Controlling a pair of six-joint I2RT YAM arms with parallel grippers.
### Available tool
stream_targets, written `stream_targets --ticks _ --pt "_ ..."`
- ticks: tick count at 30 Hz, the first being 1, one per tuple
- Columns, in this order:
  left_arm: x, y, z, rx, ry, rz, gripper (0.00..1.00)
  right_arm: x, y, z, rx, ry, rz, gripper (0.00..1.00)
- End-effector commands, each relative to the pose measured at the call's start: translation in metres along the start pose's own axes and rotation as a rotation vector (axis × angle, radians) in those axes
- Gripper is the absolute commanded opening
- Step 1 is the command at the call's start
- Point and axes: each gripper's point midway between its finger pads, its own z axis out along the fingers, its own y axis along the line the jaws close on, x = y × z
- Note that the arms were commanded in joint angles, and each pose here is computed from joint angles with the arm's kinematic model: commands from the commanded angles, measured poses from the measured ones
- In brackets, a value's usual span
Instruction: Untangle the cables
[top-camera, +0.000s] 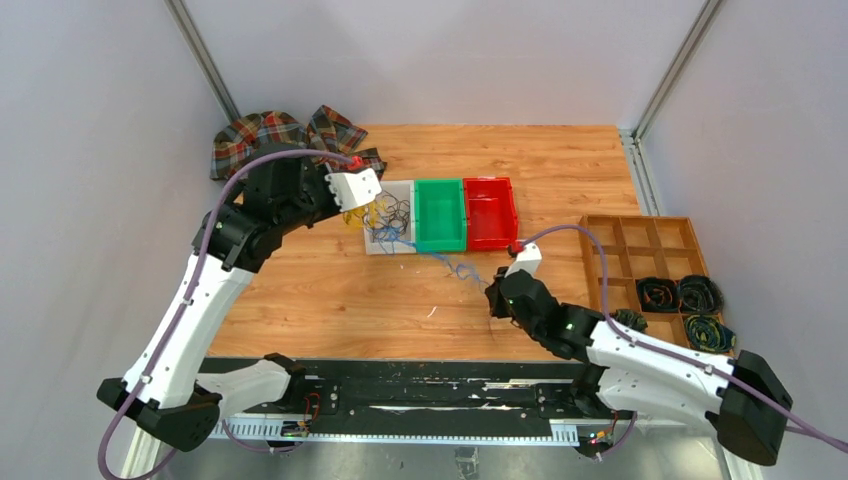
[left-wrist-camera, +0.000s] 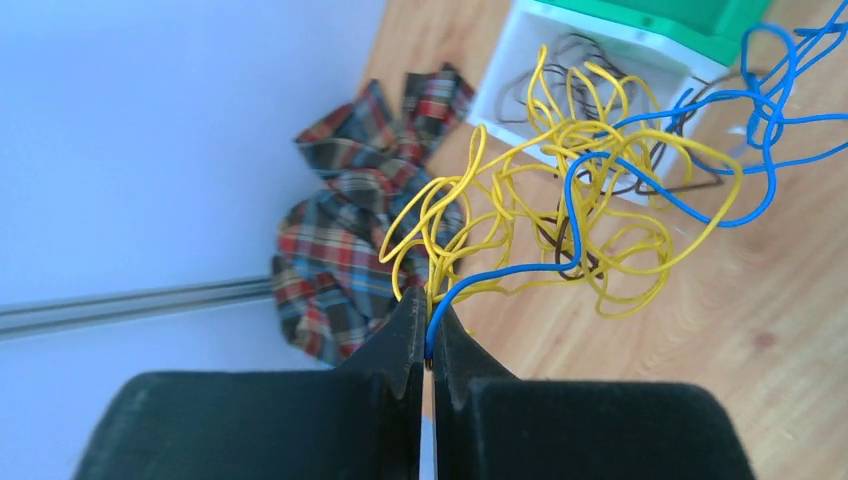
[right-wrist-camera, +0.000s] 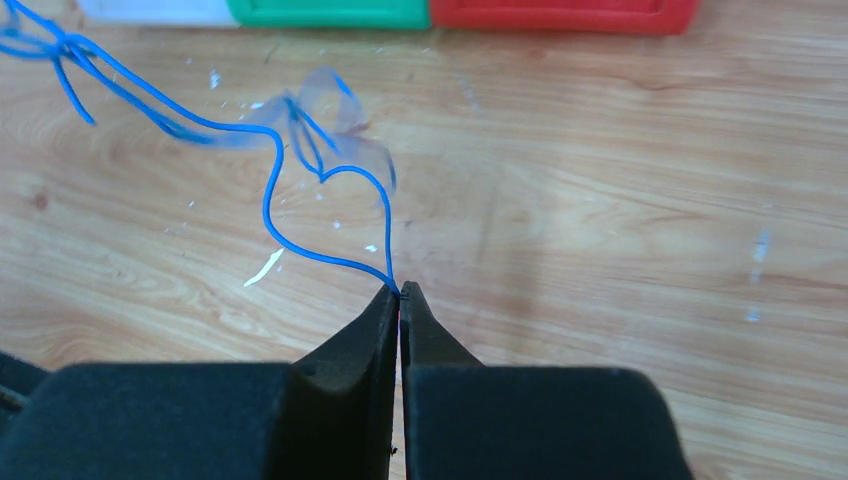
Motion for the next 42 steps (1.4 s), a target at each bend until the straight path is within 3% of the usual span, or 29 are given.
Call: stream_targets --ticks 1,13,18,21,23,27,32,42 --pt "-0.024 0.058 -0.036 -0.232 -0.058 0.028 0.01 0.002 -0.045 -0.01 0.156 0.001 0.028 0.01" --pt "-0.045 0.092 -0.083 -0.378 -0.132 -0.002 0.01 0.002 -0.086 -0.029 0.3 0.02 0.091 0.01" --pt "-0.073 0.069 -0.102 -0.276 -0.312 -0.02 0.01 -0.002 -0.082 -0.029 0.29 0.036 0.077 0.0" --pt "-0.094 0.037 -0.113 -0.146 -0.469 0.008 0.01 -0.011 -0.057 -0.025 0.159 0.02 0.068 0.01" --pt "-0.109 0.012 -0.123 -0.043 -0.584 0.018 0.01 -0.019 -0.039 -0.022 0.06 -0.004 0.057 0.1" --pt "-0.12 -0.021 -0.13 0.115 -0.677 -0.057 0.0 -0.043 0.0 -0.022 -0.123 -0.057 0.018 0.43" --pt "-0.103 -0.05 -0.104 0.249 -0.606 -0.147 0.0 -0.081 0.042 -0.028 -0.266 -0.123 -0.015 0.6" --pt "-0.048 -0.085 -0.034 0.281 -0.283 -0.16 0.0 -0.145 0.145 -0.061 -0.513 -0.289 -0.048 0.61"
